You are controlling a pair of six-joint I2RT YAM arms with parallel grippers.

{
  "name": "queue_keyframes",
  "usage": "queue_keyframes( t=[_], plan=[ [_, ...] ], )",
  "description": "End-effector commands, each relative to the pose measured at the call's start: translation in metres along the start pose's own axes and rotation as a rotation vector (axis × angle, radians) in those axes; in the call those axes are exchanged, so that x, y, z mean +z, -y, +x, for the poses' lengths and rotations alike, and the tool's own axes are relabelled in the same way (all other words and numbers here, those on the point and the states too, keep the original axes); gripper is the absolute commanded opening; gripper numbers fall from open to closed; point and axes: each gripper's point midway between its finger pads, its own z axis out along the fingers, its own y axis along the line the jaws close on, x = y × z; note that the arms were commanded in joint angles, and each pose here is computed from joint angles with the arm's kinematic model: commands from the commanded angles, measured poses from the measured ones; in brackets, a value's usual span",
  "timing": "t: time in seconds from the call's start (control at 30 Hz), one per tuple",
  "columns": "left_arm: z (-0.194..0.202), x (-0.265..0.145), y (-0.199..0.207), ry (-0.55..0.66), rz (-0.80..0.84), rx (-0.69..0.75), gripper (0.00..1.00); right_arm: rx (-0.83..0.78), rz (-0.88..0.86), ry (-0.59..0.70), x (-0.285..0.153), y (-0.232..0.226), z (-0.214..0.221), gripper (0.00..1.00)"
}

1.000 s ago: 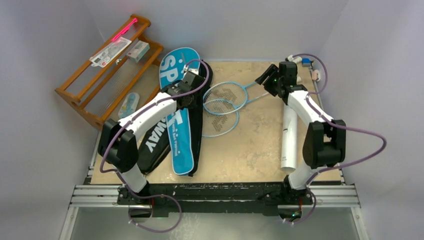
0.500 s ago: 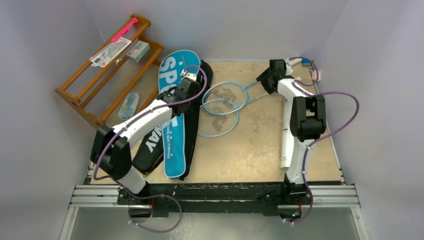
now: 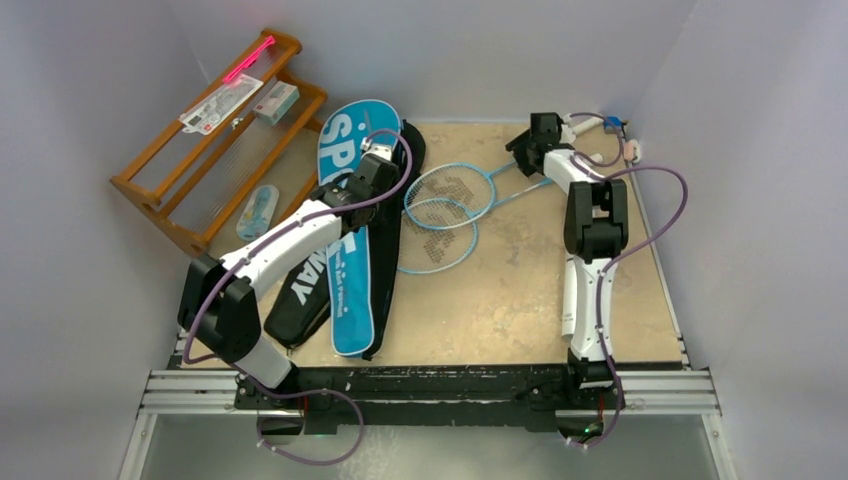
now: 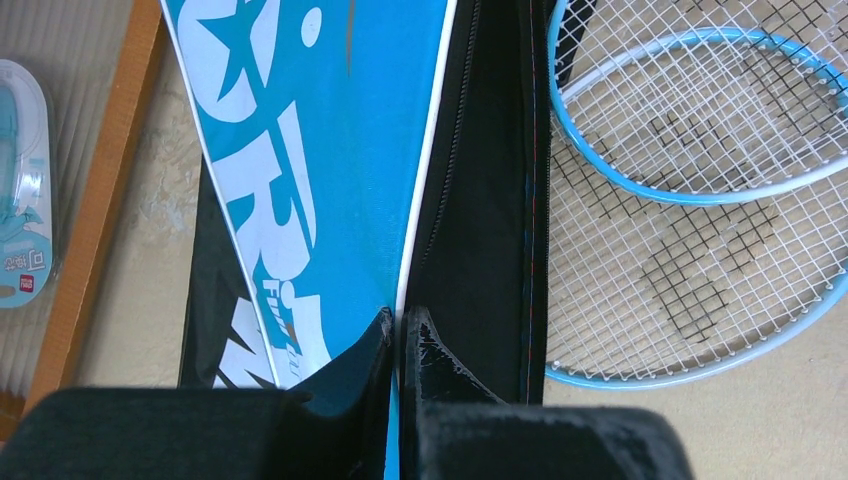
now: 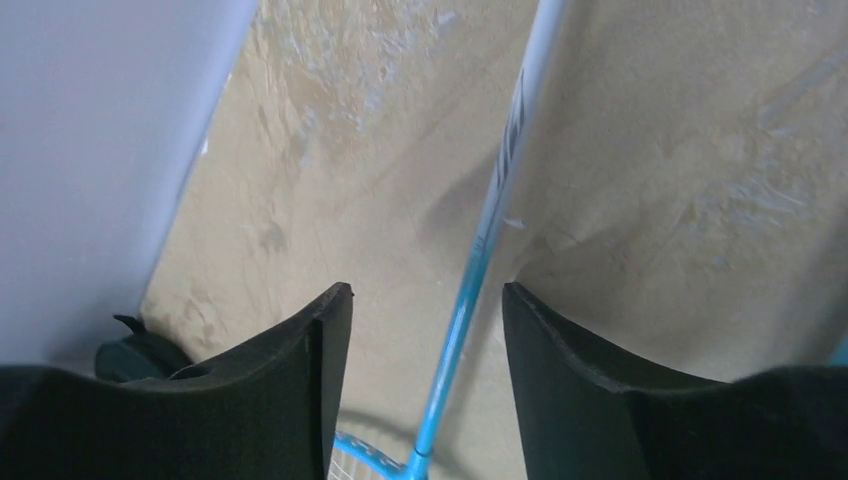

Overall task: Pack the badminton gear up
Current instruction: Adjust the racket at the center of the board.

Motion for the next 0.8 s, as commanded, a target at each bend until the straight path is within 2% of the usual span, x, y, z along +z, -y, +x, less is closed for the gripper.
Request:
queue_keyframes(
  t=[0.0,0.2,0.23,0.37,0.47,0.6,0.77],
  plan=[
    [-0.023,-0.016,-0.001,0.075,0.025,-0.014,0.0,0.083,0.065,-0.003,0.011,0.006,-0.002,0.55],
    [-0.026,-0.022,-0.001,0.087,0.038,-0.022,0.0,0.124,0.102,0.008,0.029,0.013,-0.001,0.45],
    [-0.026,-0.022,-0.002,0.087,0.039,-0.022,0.0,0.128,0.105,0.008,0.032,0.014,0.0,0.4],
    [-0.028,-0.025,-0.004,0.094,0.038,-0.026,0.0,0.146,0.078,-0.048,0.037,0.014,0.014,0.02],
    [-0.029,-0.027,-0.006,0.1,0.036,-0.03,0.0,0.15,0.051,-0.039,0.024,0.004,0.007,0.0],
    [-0.028,-0.025,-0.006,0.098,0.039,-0.034,0.0,0.108,-0.034,0.138,-0.016,-0.02,-0.038,0.0],
    [-0.029,-0.025,-0.01,0.099,0.027,-0.032,0.0,0.065,-0.164,0.237,-0.077,-0.062,-0.075,0.0]
  ],
)
